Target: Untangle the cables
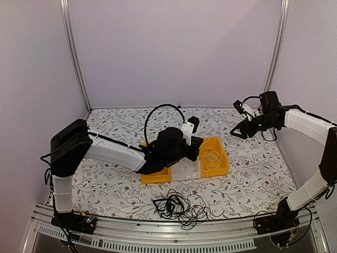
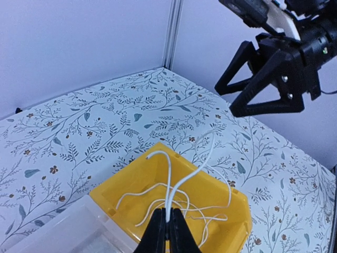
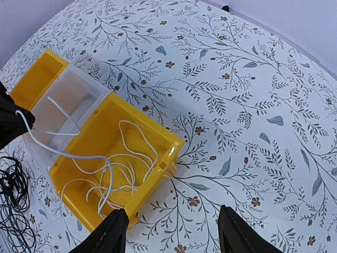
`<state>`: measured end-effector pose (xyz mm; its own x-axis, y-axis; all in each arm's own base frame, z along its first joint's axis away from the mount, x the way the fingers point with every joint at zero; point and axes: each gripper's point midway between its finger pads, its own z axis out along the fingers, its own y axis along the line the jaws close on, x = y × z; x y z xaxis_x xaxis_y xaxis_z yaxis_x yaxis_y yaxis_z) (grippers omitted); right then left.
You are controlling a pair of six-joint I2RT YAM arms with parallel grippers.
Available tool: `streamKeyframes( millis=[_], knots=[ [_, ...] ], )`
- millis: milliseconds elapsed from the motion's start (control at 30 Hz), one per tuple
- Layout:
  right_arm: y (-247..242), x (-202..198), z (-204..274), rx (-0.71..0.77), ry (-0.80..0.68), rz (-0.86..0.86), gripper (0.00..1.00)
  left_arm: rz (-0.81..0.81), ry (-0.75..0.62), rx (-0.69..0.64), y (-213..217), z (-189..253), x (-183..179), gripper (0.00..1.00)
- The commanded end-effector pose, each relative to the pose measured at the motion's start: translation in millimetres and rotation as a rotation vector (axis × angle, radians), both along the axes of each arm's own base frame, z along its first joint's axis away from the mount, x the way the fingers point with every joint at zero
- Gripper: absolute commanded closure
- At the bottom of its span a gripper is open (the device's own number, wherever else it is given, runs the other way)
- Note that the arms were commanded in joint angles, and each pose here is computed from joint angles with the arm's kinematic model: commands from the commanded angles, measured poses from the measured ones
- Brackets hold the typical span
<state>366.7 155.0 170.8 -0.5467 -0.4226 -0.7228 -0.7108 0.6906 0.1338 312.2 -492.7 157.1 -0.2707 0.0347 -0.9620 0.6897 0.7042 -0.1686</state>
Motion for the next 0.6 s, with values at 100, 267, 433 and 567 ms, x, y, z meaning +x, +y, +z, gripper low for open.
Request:
streamKeyframes(
  millis=[100,267,433,567],
  knots=[
    [-3,-3,15,0.007,-0.156,0.009,0.37,0.026,0.037,0.177,-8,-8,37,1.0],
    [13,-28,16,0.091,-0.134,0.13,0.36,0.003,0.047,0.288,1,-12,35,1.0],
    [16,-28,10,0.1,-0.112,0.149,0.35,-0.089,0.08,0.381,4,-9,18,1.0],
    [17,-29,4,0.102,-0.089,0.162,0.34,-0.142,0.12,0.39,7,-6,6,1.0]
  ],
)
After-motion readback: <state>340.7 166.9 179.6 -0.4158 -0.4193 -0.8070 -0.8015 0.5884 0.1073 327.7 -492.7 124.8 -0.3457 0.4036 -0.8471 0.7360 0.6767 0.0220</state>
